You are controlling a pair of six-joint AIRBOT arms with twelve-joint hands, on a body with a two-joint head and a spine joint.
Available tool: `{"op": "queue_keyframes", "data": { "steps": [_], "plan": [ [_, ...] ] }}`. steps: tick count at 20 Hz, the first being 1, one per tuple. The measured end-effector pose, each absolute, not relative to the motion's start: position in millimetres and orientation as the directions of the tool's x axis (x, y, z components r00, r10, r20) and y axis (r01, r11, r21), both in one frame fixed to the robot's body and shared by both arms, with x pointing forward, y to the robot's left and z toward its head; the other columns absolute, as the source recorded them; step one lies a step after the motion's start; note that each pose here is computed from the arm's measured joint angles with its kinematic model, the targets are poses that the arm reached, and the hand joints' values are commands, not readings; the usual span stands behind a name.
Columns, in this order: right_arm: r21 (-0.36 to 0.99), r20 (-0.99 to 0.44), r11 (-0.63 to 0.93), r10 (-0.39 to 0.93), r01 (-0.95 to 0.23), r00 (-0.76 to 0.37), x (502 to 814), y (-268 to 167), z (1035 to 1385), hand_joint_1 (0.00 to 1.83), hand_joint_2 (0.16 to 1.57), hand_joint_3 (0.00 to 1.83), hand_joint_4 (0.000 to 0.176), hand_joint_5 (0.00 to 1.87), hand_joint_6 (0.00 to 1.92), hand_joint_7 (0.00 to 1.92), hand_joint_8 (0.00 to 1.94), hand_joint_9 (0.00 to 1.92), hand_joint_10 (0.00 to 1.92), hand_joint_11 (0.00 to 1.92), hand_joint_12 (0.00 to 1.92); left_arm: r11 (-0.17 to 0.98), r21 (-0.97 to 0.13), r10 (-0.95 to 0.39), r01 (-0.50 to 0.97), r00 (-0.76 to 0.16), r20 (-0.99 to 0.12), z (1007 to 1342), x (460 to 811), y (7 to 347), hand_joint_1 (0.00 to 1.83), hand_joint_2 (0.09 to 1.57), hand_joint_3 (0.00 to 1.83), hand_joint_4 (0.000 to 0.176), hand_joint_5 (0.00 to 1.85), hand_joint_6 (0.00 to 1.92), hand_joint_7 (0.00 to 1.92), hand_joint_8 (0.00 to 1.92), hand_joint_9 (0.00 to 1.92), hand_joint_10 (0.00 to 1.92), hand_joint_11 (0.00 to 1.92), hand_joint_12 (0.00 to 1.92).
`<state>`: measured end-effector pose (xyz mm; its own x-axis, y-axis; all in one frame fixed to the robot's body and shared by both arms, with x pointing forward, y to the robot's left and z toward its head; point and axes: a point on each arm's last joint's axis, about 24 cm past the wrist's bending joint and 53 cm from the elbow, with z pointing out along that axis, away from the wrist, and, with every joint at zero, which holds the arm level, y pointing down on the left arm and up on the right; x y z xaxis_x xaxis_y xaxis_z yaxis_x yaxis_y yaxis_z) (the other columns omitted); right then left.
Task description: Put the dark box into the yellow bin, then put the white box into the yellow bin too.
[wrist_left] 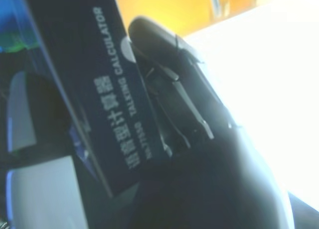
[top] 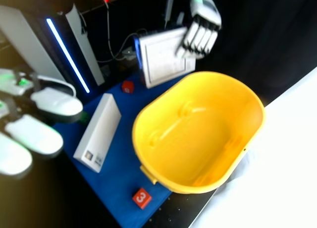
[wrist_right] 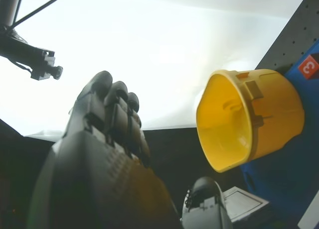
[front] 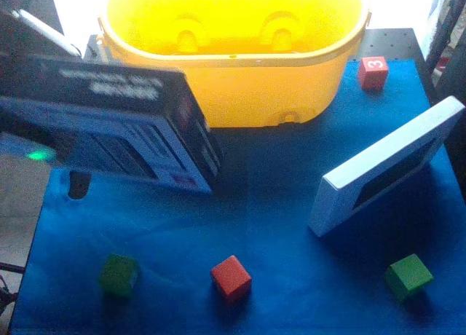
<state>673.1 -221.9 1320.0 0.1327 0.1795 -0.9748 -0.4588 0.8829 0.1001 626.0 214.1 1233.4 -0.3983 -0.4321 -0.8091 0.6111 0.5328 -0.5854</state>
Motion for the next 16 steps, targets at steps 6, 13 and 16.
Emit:
{"op": "queue_keyframes", "data": {
  "steps": [6,13,16],
  "plan": [
    [0.104,-0.975,0.872,0.184,-0.479,0.125,675.4,-209.3,1316.9,0.0,0.98,0.0,0.0,0.06,0.0,0.25,0.0,0.2,0.0,0.0,0.4,0.575,-0.521,-0.503,0.631,-0.229,-0.833,1276.5,638.7,246.4,1.29,1.07,0.0,0.0,1.23,0.35,1.04,1.05,0.98,0.84,0.8,1.27],
    [0.123,-0.975,0.875,0.194,-0.469,0.105,678.5,-211.9,1311.2,0.03,0.96,0.0,0.0,0.06,0.0,0.25,0.0,0.19,0.0,0.0,0.4,0.528,-0.439,-0.58,0.727,-0.068,-0.811,1345.9,674.2,216.4,1.39,1.09,0.0,0.0,1.09,0.58,0.95,1.03,0.97,1.18,0.9,1.18],
    [0.131,-0.974,0.873,0.202,-0.47,0.104,678.4,-211.7,1311.8,0.03,0.94,0.0,0.0,0.08,0.0,0.27,0.0,0.21,0.0,0.0,0.46,0.508,-0.382,-0.58,0.772,-0.022,-0.814,1382.9,687.7,186.3,1.4,1.03,0.0,0.0,1.16,0.59,1.14,0.71,1.06,0.96,0.95,0.9]
  ]
}}
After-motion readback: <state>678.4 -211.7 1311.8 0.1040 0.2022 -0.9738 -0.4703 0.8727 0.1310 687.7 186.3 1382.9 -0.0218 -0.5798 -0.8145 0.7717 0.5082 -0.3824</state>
